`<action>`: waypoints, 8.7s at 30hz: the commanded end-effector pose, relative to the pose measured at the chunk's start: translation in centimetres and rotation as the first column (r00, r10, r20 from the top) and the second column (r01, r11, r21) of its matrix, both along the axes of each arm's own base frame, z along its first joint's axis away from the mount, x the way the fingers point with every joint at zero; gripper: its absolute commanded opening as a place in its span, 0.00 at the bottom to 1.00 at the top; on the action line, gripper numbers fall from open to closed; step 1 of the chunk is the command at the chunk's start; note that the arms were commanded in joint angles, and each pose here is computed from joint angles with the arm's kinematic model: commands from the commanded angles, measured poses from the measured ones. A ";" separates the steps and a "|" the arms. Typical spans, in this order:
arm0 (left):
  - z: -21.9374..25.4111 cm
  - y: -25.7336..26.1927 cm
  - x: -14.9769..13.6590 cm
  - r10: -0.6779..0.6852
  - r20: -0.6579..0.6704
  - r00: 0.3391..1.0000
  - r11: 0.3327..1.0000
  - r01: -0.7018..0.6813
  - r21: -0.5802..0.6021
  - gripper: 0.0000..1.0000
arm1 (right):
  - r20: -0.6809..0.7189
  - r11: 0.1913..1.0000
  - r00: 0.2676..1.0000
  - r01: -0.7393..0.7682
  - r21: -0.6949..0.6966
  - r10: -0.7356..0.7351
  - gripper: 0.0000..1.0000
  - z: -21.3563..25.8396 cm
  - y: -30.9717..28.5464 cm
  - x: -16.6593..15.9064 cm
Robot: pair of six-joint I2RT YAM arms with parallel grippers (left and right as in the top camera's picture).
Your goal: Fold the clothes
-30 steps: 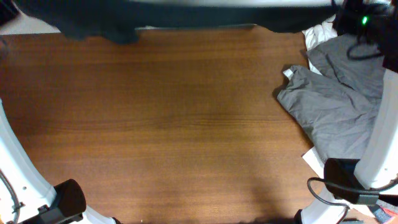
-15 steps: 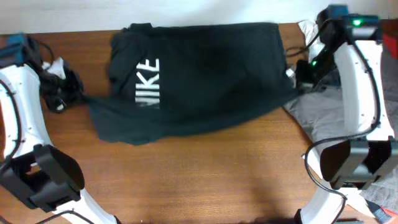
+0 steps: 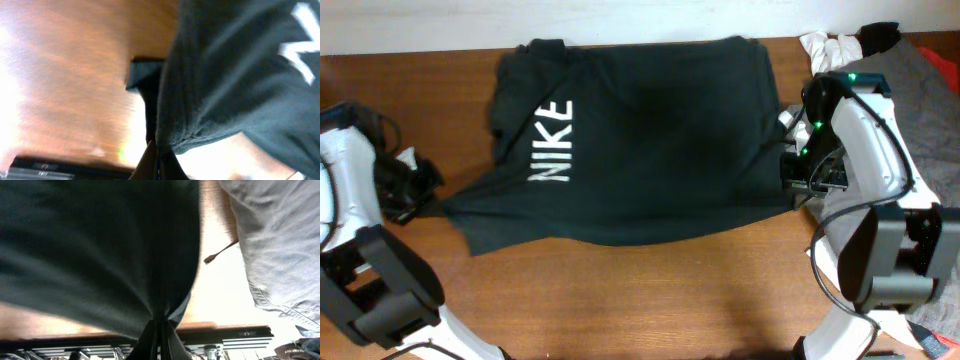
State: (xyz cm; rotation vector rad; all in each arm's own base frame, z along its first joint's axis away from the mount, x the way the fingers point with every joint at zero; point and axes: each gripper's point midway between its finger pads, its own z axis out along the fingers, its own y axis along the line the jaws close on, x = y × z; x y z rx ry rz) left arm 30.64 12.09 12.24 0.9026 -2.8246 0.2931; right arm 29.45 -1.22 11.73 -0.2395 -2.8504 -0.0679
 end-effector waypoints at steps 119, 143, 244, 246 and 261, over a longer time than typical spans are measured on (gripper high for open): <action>-5.7 -3.0 5.1 -0.077 0.586 0.807 0.990 -0.008 0.141 0.31 | 0.370 0.992 0.927 0.098 -0.079 -0.062 0.04 7.3 -0.7 -3.3; -11.1 -4.4 6.4 -0.190 0.499 0.846 0.971 0.089 0.220 0.32 | 0.373 0.992 0.926 0.098 -0.078 -0.062 0.04 7.3 -0.7 -3.2; -7.7 -6.0 7.0 -0.154 0.476 0.866 0.988 0.130 0.083 0.79 | 0.266 0.997 0.964 0.032 -0.074 -0.011 0.47 -6.1 -1.8 5.9; -7.8 -6.1 7.0 -0.155 0.474 0.866 0.988 0.132 0.083 0.75 | 0.254 0.997 0.967 0.026 -0.072 -0.006 0.43 -6.5 -1.5 5.5; -14.0 -6.5 5.0 -0.146 0.409 0.901 0.989 0.134 0.057 0.59 | 0.259 0.998 0.965 -0.020 -0.065 0.037 0.39 -9.4 -0.6 4.8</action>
